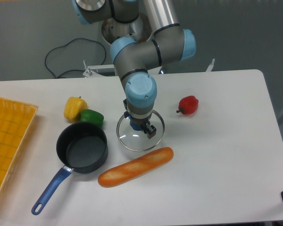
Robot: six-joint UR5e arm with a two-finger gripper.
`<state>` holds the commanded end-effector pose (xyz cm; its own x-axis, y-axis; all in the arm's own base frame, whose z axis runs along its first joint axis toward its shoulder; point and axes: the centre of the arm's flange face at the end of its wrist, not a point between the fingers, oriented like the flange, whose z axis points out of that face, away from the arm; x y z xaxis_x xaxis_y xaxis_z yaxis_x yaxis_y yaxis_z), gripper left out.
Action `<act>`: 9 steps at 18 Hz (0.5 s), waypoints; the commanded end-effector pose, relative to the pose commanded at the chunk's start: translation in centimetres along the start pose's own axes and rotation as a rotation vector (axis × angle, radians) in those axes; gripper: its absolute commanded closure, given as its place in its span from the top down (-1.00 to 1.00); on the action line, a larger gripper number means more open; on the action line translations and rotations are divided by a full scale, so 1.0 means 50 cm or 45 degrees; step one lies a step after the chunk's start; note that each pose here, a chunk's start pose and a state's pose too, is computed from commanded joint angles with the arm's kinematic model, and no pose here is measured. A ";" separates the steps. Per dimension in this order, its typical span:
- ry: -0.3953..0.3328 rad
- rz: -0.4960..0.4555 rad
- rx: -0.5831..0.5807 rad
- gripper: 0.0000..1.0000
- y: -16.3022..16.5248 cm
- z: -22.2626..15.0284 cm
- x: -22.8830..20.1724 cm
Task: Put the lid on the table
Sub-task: 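Carry the held lid away from the pan toward the baguette, then lower the glass lid flat onto the table beside the pan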
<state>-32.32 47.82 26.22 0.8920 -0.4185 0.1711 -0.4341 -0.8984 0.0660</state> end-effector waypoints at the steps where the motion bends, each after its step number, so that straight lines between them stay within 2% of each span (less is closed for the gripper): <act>1: 0.002 0.002 0.001 0.11 -0.004 0.003 0.000; 6: 0.031 0.008 -0.013 0.11 -0.008 0.027 -0.001; 9: 0.026 0.026 -0.071 0.11 -0.014 0.038 0.004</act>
<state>-31.59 48.08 24.32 0.8802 -0.4336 0.1931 -0.4594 -0.8806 0.1165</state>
